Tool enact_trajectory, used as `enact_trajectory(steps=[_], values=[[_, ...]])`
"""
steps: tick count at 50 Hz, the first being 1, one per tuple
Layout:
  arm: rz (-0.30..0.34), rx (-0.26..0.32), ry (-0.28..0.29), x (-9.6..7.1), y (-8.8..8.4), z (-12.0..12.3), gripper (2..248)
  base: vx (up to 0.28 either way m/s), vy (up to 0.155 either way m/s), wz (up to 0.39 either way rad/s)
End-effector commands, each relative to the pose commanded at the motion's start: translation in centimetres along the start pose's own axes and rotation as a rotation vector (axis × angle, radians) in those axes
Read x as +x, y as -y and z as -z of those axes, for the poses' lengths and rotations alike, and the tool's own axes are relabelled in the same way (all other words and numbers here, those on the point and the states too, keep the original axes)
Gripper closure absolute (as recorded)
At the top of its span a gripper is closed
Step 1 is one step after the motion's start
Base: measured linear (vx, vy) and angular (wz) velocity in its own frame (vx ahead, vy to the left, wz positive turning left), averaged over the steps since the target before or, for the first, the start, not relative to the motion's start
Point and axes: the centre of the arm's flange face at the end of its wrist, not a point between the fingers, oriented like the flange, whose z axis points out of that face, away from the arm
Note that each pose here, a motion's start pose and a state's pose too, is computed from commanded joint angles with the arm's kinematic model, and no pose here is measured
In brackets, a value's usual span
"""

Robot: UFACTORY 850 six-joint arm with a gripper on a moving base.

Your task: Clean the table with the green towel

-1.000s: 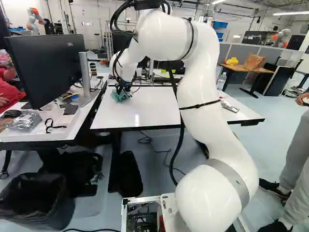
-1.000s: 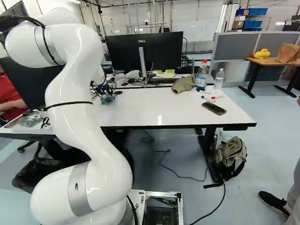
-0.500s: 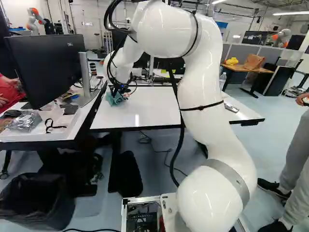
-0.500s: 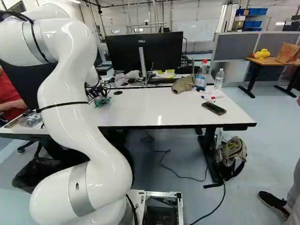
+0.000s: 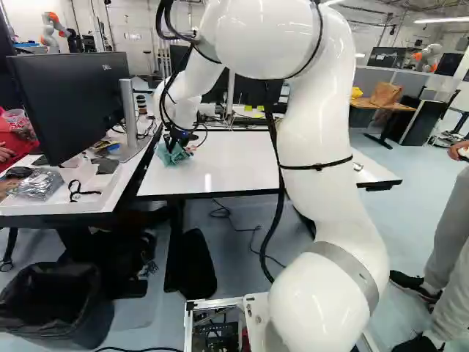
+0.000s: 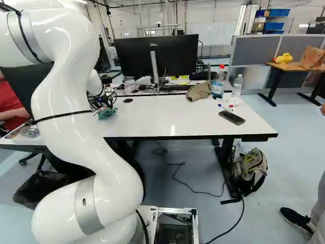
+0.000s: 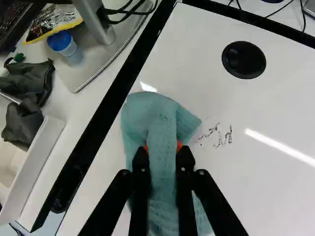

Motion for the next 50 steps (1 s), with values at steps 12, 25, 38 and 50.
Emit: enact_trajectory(steps=[12, 25, 38, 50], values=[[-0.018, -0.012, 0.011, -1.3, -1.4, 1.0, 191, 0.000, 0.000, 0.000], [-0.048, -0.031, 0.017, -2.1, -3.5, 1.7, 191, 0.000, 0.000, 0.000], [-0.077, -0.049, 0.019, -2.8, -5.5, 2.6, 191, 0.000, 0.000, 0.000], [-0.102, -0.064, 0.000, -3.1, -7.1, 4.6, 191, 0.000, 0.000, 0.000]])
